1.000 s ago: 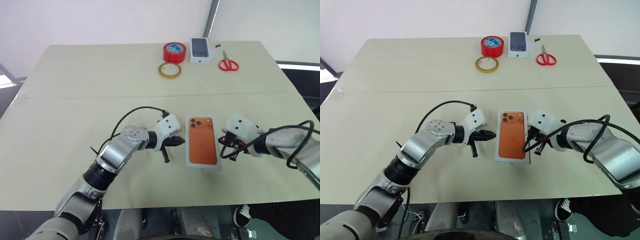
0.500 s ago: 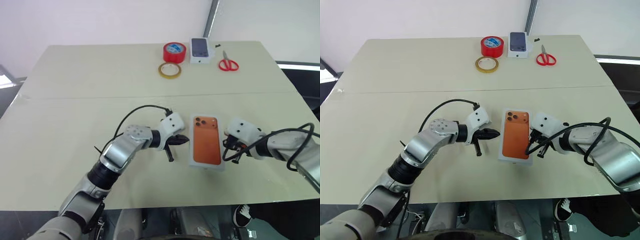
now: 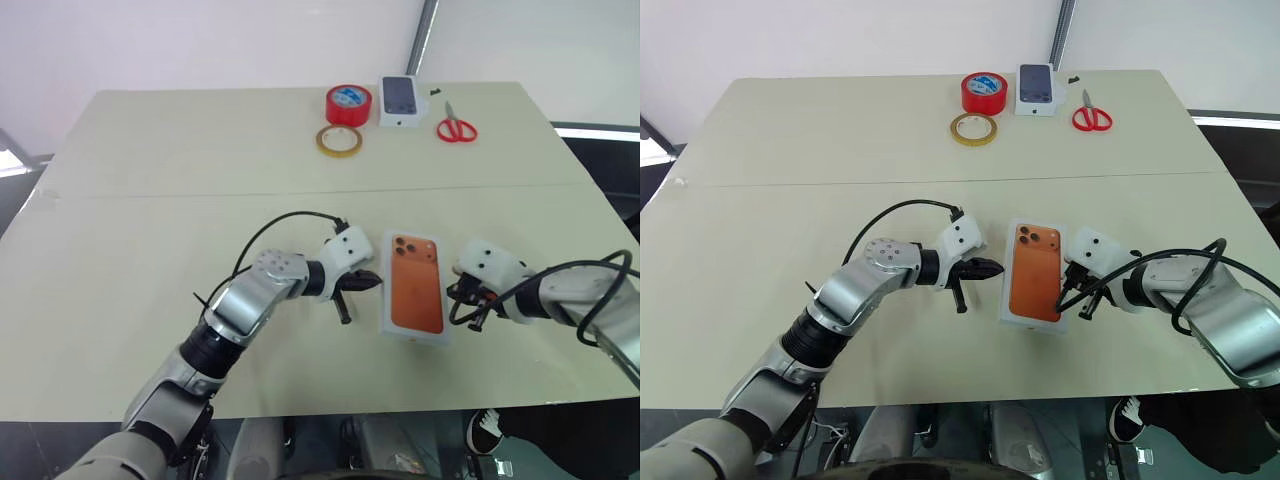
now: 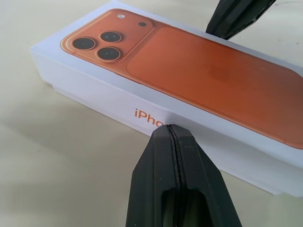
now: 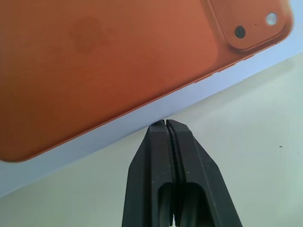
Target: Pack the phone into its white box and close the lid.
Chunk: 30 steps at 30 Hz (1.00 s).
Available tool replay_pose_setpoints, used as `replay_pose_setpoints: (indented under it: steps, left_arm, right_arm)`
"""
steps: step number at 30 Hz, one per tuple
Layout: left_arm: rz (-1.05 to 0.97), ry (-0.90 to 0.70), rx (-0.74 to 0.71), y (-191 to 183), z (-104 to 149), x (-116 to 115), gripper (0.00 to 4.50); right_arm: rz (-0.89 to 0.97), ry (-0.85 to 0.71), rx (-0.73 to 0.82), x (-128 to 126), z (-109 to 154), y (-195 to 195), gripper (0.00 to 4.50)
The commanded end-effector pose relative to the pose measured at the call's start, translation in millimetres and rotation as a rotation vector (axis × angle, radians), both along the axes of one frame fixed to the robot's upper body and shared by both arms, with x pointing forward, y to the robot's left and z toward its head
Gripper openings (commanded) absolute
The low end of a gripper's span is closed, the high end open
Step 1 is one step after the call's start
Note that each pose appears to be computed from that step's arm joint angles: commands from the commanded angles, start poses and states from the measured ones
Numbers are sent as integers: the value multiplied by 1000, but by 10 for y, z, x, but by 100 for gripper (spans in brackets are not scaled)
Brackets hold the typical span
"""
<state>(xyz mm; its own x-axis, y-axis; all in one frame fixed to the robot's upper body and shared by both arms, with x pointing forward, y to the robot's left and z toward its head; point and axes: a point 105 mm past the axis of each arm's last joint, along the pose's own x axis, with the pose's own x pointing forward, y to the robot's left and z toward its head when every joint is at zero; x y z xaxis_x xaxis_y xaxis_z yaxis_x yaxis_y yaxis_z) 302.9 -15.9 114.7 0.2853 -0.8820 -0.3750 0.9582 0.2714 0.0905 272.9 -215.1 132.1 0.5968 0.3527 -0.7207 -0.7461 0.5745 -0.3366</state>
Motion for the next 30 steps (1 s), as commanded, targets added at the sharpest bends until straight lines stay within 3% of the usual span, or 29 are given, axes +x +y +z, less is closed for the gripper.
replay_pose_setpoints:
  steps: [1,6,9,14,18,21,23,26,30]
  left_arm:
    - [44,-48,-60,84,203,114,0]
    - [97,-56,-160,49,440,249,0]
    - [57,-77,-147,-127,453,240,0]
    - [-19,-89,-15,-364,184,158,0]
    - [-52,-47,103,-345,-81,91,0]
    - [-43,-42,125,-316,-136,96,0]
    - [5,-48,34,-304,21,172,0]
    - [121,-87,-205,-238,513,379,0]
    - [300,-240,-348,171,1047,705,0]
  right_arm:
    - [0,-79,-11,35,252,-116,4]
    - [96,-53,62,-124,337,-44,4]
    - [186,23,128,-320,263,150,4]
    - [204,69,120,-427,21,275,4]
    - [196,93,102,-461,-96,289,4]
    - [192,96,94,-463,-117,272,4]
    - [177,51,103,-389,-49,264,4]
    - [139,-75,152,-181,161,242,4]
    - [94,-256,233,117,467,205,4]
